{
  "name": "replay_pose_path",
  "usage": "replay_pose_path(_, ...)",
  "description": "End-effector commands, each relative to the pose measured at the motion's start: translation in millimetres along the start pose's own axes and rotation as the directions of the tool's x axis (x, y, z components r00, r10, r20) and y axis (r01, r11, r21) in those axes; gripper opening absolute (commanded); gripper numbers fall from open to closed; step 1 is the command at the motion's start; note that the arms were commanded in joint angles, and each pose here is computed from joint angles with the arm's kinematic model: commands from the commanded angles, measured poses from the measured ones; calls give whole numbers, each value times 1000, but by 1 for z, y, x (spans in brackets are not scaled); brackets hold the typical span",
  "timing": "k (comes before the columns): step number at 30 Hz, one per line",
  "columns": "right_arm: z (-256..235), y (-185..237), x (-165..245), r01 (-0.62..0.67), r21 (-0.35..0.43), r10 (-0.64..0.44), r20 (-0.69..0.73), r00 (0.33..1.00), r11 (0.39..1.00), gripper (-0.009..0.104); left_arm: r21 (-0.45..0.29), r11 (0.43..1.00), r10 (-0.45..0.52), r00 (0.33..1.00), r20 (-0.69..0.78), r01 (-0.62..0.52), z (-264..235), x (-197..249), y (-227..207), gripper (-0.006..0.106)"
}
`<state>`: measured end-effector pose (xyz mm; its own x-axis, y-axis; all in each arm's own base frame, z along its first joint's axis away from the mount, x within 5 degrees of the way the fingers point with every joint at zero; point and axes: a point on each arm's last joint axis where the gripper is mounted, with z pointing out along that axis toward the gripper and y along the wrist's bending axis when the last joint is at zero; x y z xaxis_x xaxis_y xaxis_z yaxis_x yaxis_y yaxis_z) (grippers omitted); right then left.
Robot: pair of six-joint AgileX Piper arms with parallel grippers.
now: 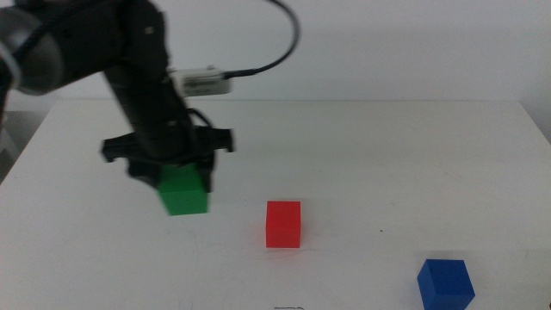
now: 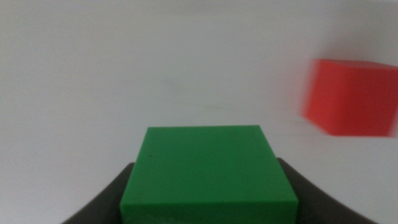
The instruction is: Stack red cubes first, then green, then blue cubes in a specific spot.
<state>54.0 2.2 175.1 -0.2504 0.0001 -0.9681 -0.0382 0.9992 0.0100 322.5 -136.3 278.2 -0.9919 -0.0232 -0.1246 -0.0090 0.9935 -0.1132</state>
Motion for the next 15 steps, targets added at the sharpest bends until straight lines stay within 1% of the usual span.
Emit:
replay_pose_path(1, -4, 0, -13, 18, 8, -19, 112, 994, 1000, 80, 20, 1000, 5, 1000, 18, -6, -28, 11, -20, -2)
replay_pose_path(7, -4, 0, -13, 18, 8, -19, 112, 994, 1000, 80, 34, 999, 42, 999, 1, -42, -20, 8, -68, -2)
replay_pose_path(11, -4, 0, -13, 18, 8, -19, 112, 994, 1000, 80, 26, 997, 77, 997, 2, -77, -5, 4, -100, -2)
replay_pose_path(15, -4, 0, -13, 18, 8, -19, 112, 994, 1000, 80, 25, 995, 94, 996, -3, -94, 5, 0, -111, -2)
